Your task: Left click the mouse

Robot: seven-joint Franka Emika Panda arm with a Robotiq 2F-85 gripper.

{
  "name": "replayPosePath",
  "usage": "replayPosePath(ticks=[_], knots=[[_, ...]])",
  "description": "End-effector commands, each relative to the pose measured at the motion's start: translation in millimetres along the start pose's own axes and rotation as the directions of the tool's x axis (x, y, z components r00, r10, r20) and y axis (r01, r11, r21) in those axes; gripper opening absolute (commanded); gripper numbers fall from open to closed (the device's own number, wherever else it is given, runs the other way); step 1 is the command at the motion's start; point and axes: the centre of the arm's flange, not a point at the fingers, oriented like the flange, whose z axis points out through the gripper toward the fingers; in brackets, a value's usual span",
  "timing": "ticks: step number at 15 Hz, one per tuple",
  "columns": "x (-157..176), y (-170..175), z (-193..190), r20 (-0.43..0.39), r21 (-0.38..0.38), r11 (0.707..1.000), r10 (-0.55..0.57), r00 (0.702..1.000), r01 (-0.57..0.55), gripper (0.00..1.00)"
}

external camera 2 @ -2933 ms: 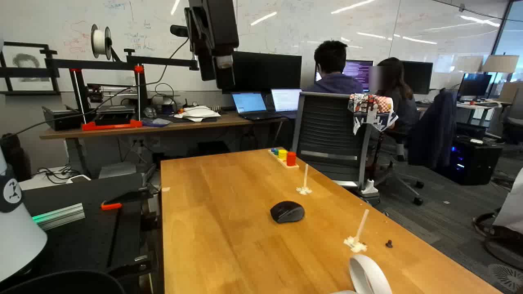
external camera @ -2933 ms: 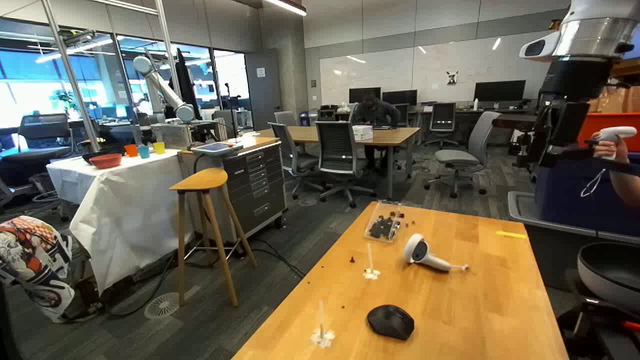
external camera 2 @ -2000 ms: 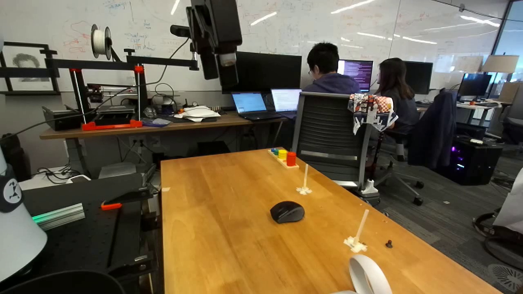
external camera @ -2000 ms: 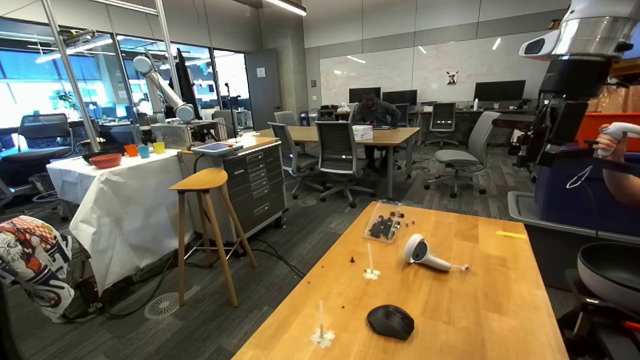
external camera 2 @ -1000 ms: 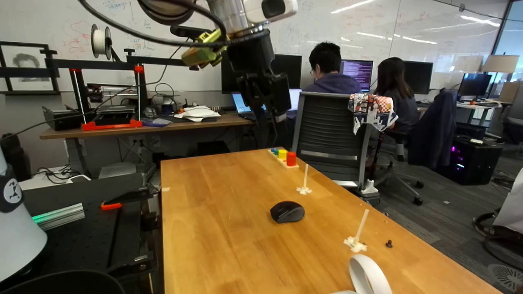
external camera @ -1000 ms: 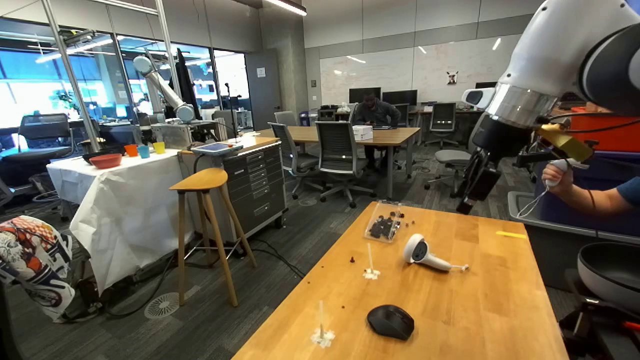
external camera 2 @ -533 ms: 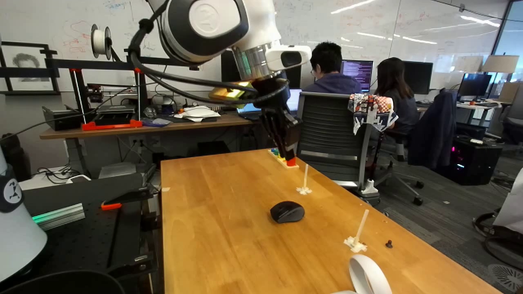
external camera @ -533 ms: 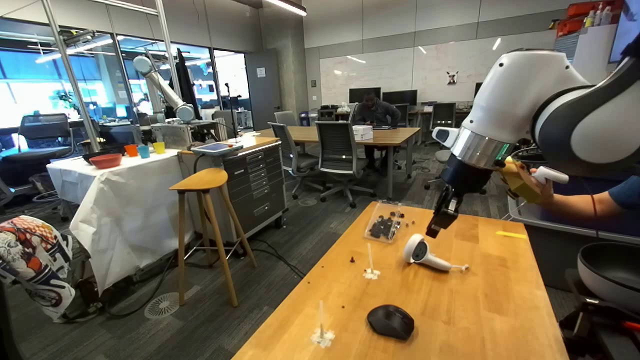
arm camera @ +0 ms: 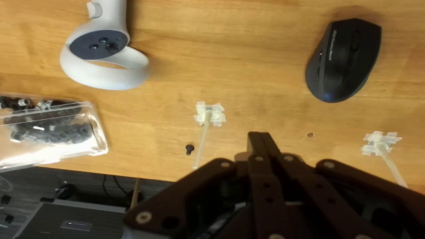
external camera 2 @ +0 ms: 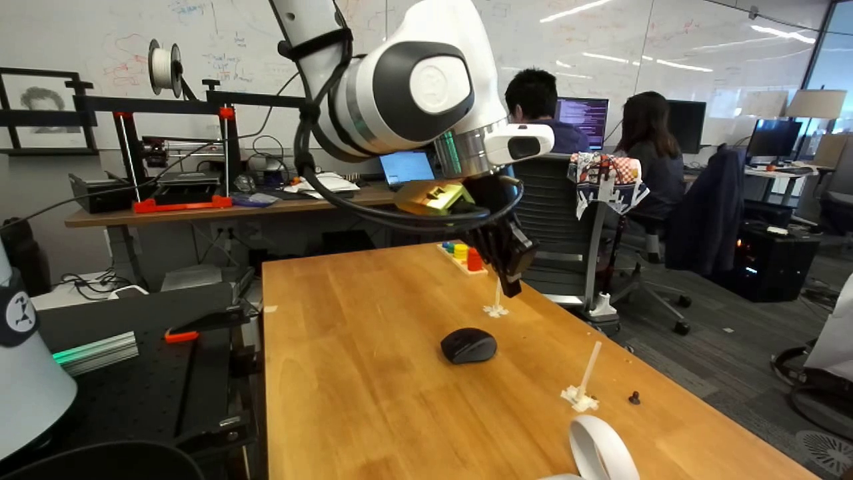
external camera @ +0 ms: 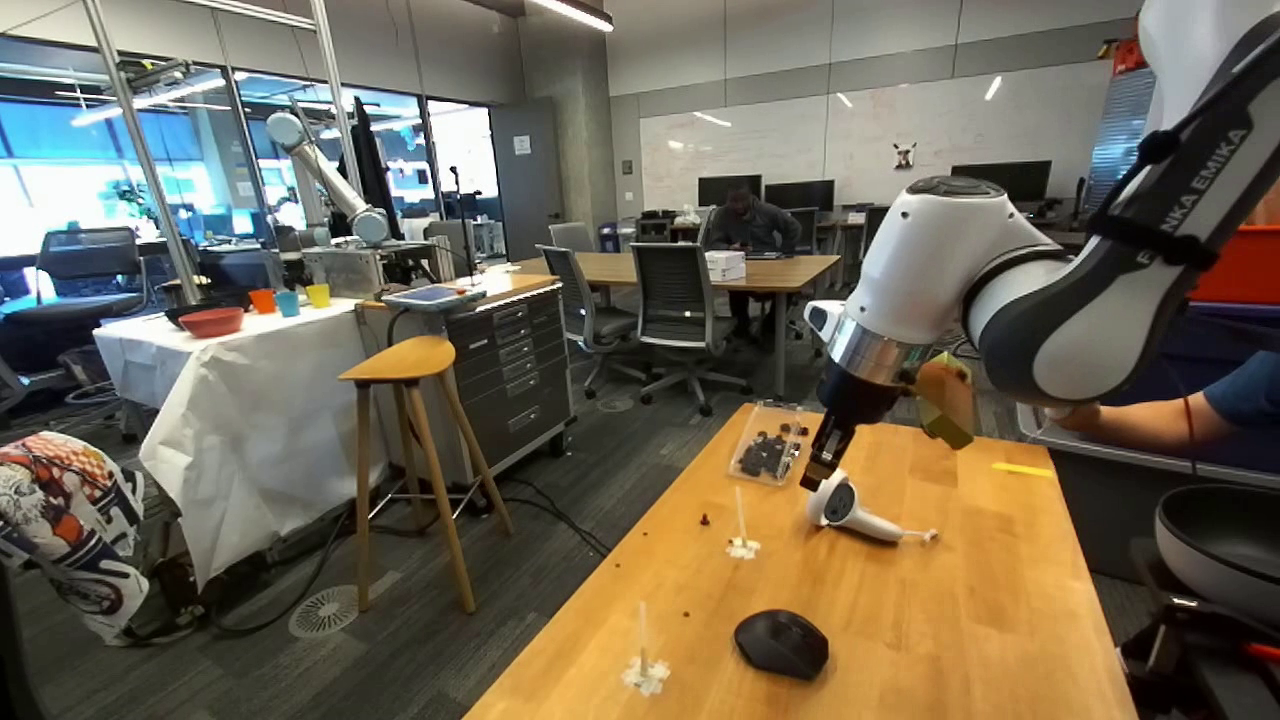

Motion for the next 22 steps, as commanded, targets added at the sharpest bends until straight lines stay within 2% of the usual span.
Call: replayPosePath(ticks=[1, 10, 22], knots=[[14.7, -27.7, 30.3, -0.010, -0.024, 1.000, -0.007, 1.000, 0.007, 0.03], [-16.5, -87.6, 61.4, 0.056, -0.010, 0.996, -0.089, 0.994, 0.090, 0.02], [-52.8, -107.4, 103.8, 0.110, -0.038, 0.987, -0.150, 0.983, 0.155, 0.03]])
